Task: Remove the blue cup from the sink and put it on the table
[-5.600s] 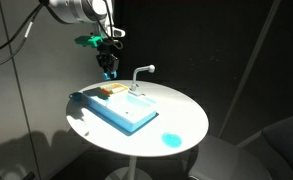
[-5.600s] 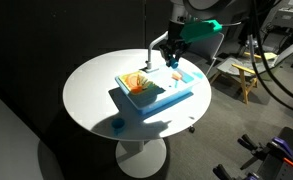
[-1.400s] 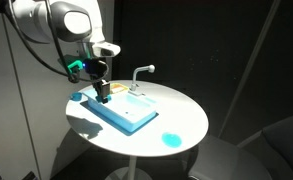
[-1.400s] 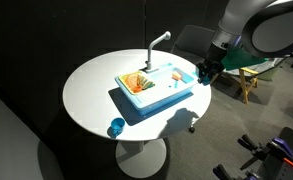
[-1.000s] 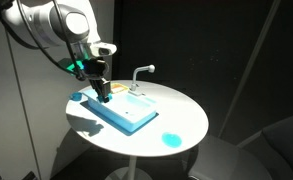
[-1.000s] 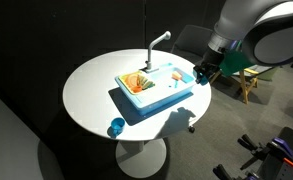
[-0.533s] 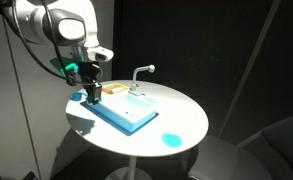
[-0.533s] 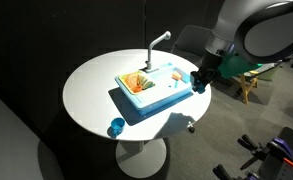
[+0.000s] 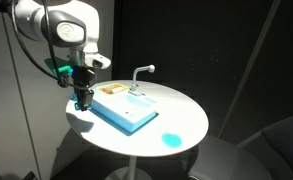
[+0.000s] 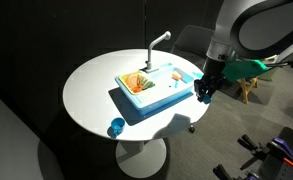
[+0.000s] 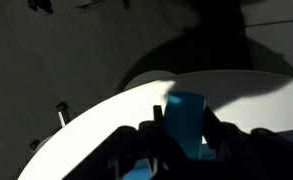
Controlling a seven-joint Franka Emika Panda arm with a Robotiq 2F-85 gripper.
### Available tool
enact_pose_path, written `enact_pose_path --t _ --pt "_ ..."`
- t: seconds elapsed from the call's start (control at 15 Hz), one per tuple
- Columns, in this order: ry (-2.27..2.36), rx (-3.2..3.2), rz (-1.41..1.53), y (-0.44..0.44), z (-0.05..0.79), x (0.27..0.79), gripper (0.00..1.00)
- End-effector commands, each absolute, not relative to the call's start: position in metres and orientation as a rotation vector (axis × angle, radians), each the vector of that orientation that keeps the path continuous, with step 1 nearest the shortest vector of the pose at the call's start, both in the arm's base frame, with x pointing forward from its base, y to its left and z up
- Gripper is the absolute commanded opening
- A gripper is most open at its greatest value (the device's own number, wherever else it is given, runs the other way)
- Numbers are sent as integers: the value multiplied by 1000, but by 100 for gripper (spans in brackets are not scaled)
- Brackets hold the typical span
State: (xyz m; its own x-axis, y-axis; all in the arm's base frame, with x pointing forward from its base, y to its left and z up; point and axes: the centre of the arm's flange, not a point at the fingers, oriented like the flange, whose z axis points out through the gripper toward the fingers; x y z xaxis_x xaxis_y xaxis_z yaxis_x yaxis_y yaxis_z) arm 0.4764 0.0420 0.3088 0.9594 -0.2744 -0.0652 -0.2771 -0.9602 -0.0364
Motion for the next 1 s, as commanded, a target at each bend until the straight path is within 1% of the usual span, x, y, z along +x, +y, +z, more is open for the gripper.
enact_pose_path --t 0.0,0.67,0.93 --pt "416 -3075 146 37 306 490 16" --pt "289 -3173 100 26 276 535 16" --pt "216 -3233 46 28 259 541 16"
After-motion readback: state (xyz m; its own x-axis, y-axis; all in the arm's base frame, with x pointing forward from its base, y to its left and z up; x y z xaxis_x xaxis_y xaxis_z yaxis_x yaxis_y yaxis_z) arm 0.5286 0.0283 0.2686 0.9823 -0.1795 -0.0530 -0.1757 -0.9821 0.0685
